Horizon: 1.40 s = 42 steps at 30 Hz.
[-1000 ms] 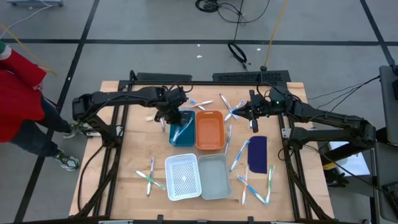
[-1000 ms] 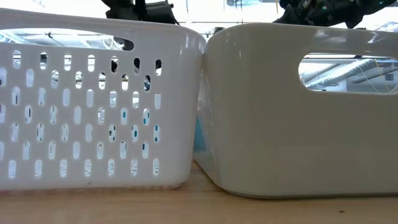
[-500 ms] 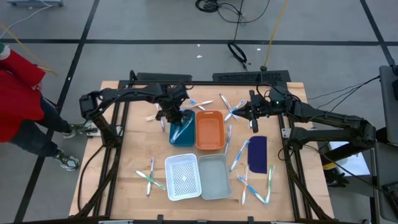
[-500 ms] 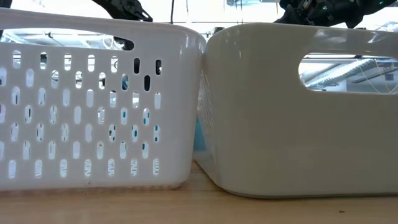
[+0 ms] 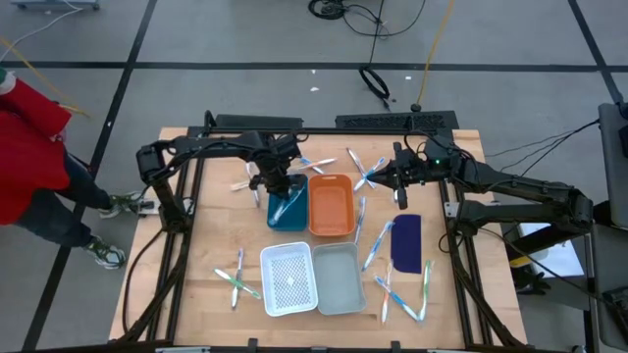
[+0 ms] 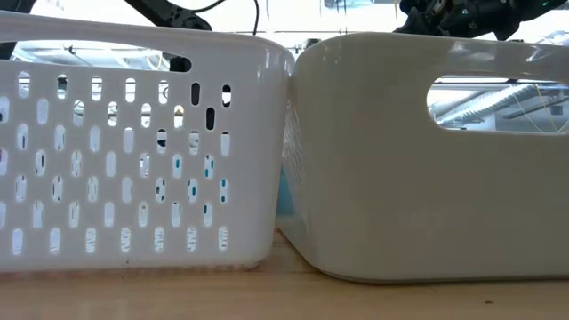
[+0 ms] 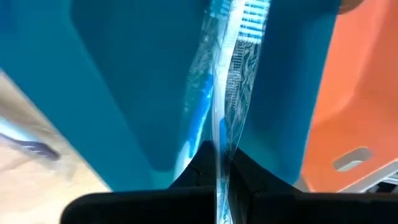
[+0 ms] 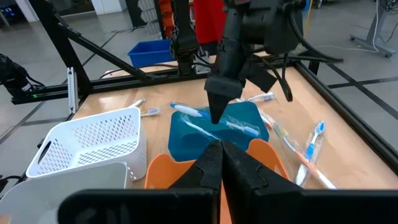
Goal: Pick & Place Toothbrushes
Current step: Put the blue toothbrush into the blue bin
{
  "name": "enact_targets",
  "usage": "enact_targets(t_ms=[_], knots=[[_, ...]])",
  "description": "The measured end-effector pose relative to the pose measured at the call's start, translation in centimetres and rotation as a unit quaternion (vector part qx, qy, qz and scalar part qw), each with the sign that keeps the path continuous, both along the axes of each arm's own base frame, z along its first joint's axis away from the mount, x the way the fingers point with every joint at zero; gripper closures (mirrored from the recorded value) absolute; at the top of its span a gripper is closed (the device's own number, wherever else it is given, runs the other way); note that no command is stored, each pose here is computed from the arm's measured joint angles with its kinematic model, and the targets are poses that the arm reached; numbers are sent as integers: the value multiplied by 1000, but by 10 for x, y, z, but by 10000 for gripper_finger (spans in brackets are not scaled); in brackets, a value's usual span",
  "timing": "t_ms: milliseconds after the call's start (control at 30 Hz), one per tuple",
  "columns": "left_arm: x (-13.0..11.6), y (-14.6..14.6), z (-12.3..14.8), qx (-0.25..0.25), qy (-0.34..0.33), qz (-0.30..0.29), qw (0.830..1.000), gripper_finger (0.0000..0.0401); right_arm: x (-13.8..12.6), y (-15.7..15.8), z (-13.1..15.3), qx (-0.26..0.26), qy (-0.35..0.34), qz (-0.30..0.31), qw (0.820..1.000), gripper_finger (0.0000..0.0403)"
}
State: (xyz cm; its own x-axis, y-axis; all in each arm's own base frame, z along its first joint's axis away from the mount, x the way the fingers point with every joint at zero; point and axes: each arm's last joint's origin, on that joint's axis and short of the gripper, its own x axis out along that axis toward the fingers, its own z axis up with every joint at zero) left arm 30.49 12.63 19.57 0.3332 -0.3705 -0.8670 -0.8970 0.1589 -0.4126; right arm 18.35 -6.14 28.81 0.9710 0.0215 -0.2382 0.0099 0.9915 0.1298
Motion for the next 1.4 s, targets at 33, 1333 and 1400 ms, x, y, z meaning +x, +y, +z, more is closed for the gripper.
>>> enact_targets(t_ms=[33, 1333, 1400], knots=[[0, 1, -1, 0, 0, 0, 1000, 401, 0, 0, 0, 0, 1, 0, 1000, 403], [-8, 4, 18, 8, -34, 0, 999, 243, 0, 0, 0, 4, -1, 1, 1000, 403], [-10, 3, 24, 10, -40, 8, 999, 239, 0, 0, 0, 4, -1, 1, 1000, 403]])
